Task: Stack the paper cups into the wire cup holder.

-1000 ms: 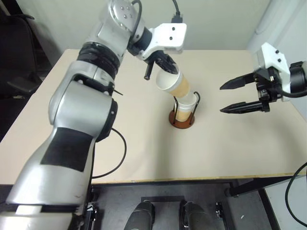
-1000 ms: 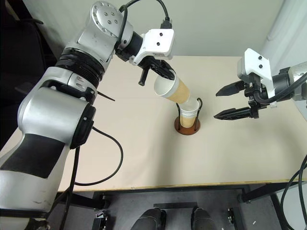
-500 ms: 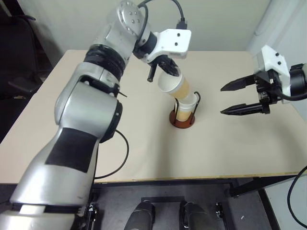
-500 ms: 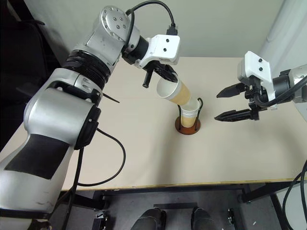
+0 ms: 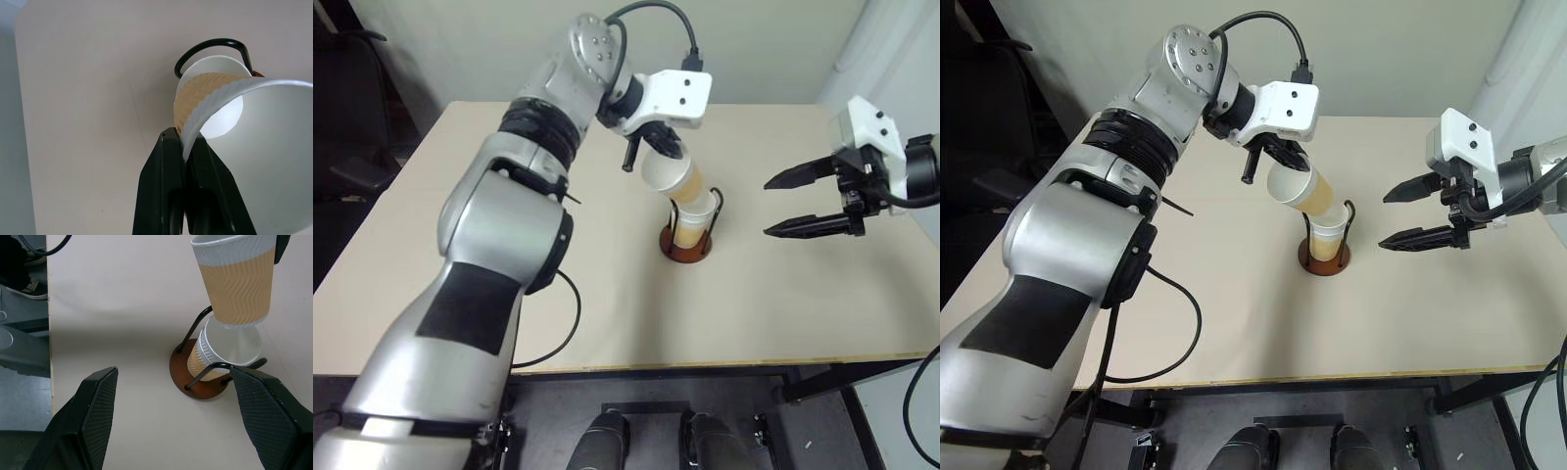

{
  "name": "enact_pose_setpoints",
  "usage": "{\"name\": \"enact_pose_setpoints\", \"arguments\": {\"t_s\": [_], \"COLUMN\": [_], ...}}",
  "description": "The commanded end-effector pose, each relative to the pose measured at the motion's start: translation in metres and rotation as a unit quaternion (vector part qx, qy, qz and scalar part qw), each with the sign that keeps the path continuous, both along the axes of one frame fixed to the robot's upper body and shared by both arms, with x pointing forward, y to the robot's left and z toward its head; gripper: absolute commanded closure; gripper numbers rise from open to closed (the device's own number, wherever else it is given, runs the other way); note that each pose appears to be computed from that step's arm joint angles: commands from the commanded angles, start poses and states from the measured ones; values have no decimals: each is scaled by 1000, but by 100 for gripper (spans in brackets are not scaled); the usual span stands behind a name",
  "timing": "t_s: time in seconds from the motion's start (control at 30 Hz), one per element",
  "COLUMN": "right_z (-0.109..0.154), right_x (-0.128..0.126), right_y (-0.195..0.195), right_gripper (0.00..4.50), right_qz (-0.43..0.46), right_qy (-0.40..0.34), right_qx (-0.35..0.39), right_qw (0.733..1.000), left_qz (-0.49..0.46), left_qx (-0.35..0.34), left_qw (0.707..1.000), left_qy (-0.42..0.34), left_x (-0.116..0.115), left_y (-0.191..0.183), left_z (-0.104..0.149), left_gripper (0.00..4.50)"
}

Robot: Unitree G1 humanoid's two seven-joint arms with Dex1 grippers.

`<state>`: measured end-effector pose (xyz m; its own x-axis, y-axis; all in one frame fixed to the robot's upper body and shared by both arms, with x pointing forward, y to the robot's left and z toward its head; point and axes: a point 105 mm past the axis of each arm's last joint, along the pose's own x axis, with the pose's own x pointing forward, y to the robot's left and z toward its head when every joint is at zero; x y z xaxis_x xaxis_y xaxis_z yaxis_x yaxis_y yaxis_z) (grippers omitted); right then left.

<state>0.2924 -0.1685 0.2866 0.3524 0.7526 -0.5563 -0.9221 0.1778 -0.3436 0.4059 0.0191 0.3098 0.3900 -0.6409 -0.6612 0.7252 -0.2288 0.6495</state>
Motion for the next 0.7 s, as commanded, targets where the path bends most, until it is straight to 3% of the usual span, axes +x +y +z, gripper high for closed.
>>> {"name": "enact_pose_setpoints", "arguments": {"t_s": [0.03,0.7], "right_z": [16,13], "right_x": [-7,-10], "right_y": [-2,-5], "right_gripper": [78,78], "right_qz": [-1,-6], "right_qy": [-34,-26], "right_qx": [4,-2], "right_qw": [999,1000], "left_qz": [-8,-8], "left_qx": [-7,31], "left_qw": [1000,999], "left_qy": [-11,0], "left_x": [-2,-3], "left_y": [-5,-14], "left_z": [6,-7], "left_gripper": [444,444]}}
